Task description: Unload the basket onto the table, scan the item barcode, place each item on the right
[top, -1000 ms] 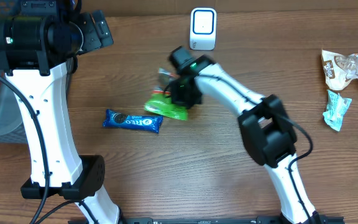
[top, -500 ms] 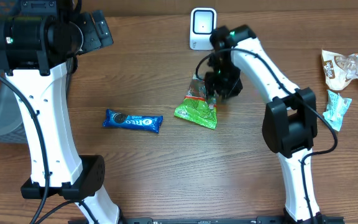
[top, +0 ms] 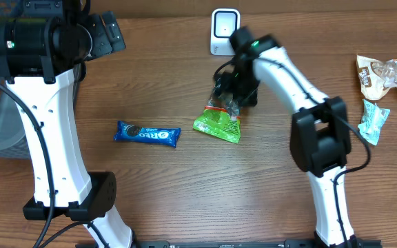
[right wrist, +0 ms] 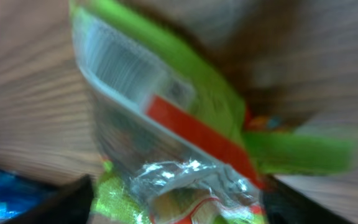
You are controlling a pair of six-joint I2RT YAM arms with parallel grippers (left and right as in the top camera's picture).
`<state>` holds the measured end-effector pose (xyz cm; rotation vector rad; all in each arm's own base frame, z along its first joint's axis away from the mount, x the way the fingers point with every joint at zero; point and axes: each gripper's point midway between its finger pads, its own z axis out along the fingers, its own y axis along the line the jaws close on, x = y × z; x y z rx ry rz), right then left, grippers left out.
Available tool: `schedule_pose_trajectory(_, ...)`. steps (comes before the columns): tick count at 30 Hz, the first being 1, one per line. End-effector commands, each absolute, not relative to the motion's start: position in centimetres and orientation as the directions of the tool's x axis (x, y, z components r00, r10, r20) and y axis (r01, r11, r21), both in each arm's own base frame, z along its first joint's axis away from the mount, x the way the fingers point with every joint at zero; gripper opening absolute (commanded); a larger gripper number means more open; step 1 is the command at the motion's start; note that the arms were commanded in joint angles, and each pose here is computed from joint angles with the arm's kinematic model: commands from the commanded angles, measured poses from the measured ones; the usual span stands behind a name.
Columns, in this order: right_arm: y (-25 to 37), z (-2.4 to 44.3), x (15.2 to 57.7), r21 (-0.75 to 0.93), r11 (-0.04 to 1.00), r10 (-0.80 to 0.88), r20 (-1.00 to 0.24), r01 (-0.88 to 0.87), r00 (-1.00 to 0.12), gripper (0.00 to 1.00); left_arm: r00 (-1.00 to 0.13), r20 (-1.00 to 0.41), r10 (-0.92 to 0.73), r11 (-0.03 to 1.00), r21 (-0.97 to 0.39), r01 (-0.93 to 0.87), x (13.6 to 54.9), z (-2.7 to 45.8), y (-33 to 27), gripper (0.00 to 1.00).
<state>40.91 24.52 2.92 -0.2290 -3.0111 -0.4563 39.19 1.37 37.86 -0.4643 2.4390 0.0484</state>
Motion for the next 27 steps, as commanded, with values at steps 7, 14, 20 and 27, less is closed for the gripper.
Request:
schedule_pose_trajectory(7,24.1,0.1,38.7,0.179,0.942,0.265,0.126,0.285,-0.956,0.82,-0.725,-0.614,-0.31,0.936,-0.064,-0.346,39.0,38.0,1.7,1.0)
schedule_pose_trajectory(14,22.6,1.6,40.1,0.275,0.955,0.087,0.115,0.116,-0.99,0.11,-0.725,-0.614,-0.31,0.936,-0.064,-0.346,39.0,38.0,1.7,1.0)
schedule_pose_trajectory(20,20.2,4.9,43.0,0.28,0.908,-0.299,-0.091,-0.313,-0.95,0.04,-0.726,-0.614,-0.31,0.936,-0.064,-0.346,39.0,38.0,1.7,1.0)
schedule_pose_trajectory(27,20.8,12.1,45.4,0.156,0.748,-0.56,-0.373,-0.645,-0.74,0.04,-0.725,-0.614,-0.31,0.936,-0.064,-0.346,39.0,38.0,1.7,1.0)
